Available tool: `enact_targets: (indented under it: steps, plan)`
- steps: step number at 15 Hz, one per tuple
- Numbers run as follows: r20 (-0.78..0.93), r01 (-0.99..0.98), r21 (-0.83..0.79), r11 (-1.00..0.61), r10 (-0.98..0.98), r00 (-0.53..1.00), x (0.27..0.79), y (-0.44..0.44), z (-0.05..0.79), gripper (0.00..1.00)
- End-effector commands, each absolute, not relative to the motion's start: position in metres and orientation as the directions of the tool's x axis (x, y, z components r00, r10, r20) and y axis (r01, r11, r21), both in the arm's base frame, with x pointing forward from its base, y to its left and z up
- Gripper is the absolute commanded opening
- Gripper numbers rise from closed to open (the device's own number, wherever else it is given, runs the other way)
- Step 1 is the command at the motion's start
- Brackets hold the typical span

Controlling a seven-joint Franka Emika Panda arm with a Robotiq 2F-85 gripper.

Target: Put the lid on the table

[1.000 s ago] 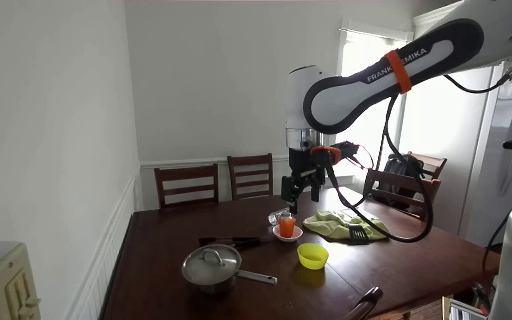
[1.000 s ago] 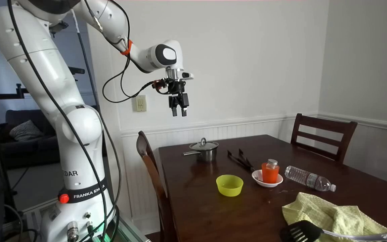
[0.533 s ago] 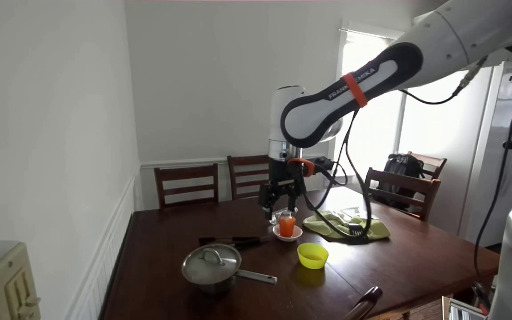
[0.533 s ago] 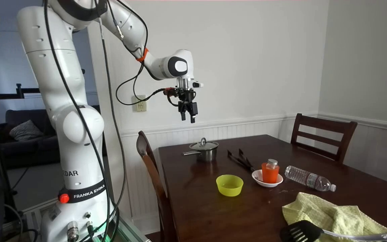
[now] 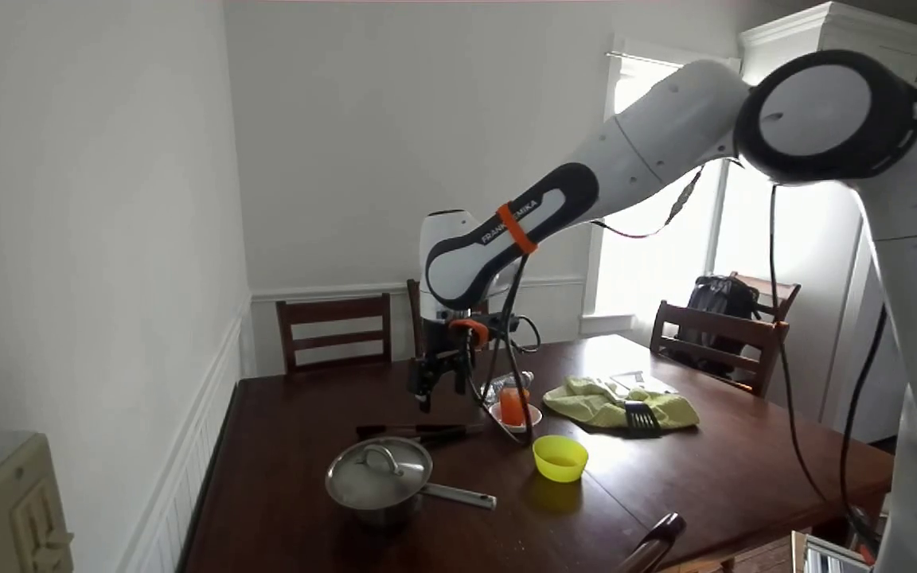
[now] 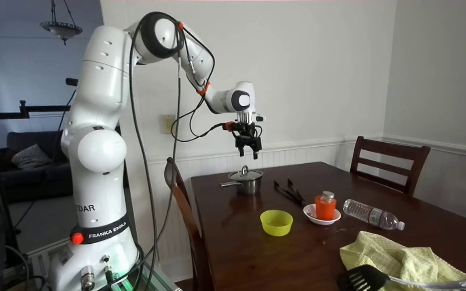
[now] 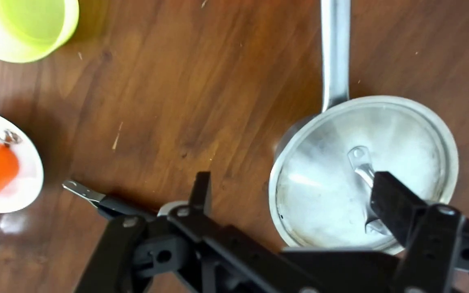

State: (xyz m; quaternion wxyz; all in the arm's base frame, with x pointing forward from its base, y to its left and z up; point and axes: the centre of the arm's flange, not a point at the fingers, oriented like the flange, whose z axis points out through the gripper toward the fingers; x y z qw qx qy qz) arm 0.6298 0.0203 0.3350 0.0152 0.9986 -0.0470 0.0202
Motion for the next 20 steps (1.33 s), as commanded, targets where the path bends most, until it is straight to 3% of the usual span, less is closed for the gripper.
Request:
enact_targets:
  steps: [1, 5, 6, 20]
  plan:
    - [-0.01, 0.026, 0.006, -1.0, 0.026, 1.0, 0.712, 0.052, 0.313, 1.0]
    - [-0.045, 0.165, -0.002, -0.986, 0.165, 0.985, 0.729, 0.111, 0.299, 1.0]
    - [-0.019, 0.111, 0.011, -0.994, 0.111, 0.994, 0.692, 0.094, 0.295, 1.0]
    - [-0.032, 0.156, 0.006, -0.988, 0.156, 0.987, 0.707, 0.111, 0.295, 1.0]
